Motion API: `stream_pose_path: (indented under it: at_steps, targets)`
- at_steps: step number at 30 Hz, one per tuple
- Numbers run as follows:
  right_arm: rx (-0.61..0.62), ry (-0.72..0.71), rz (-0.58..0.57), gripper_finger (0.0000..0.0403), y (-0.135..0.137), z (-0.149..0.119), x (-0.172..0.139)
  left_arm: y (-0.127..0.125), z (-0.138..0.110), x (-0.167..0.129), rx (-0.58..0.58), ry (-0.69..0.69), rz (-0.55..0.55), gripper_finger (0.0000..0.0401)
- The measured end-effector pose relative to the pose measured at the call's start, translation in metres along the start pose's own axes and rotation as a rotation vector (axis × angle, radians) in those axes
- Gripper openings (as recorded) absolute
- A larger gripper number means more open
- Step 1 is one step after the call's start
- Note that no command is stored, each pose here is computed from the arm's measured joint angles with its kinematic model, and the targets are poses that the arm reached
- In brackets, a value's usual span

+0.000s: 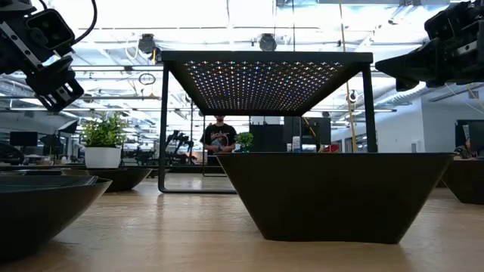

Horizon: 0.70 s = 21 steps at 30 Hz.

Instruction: Pick & Place Mini shaped plates

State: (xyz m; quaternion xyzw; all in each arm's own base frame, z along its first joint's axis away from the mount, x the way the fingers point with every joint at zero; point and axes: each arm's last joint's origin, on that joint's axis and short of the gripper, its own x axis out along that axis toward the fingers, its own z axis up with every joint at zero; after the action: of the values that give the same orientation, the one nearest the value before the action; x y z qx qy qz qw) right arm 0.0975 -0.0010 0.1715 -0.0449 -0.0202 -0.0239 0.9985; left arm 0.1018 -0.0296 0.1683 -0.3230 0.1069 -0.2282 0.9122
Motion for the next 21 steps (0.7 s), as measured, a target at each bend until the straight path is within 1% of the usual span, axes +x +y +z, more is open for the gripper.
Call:
stream_pose_path:
  at_steps: [18, 21]
  targets:
    - [0.0, 0.0, 0.0, 0.0004, 0.0, 0.0001, 0.0, 0.0, -0.0001, 0.0, 0.0, 0.0, 0.0, 0.0269]
    - [0.0, 0.0, 0.0, 0.0004, 0.0, 0.0, 0.0, 0.0001, 0.0, 0.0, 0.028, -0.001, 0.002, 0.0269]
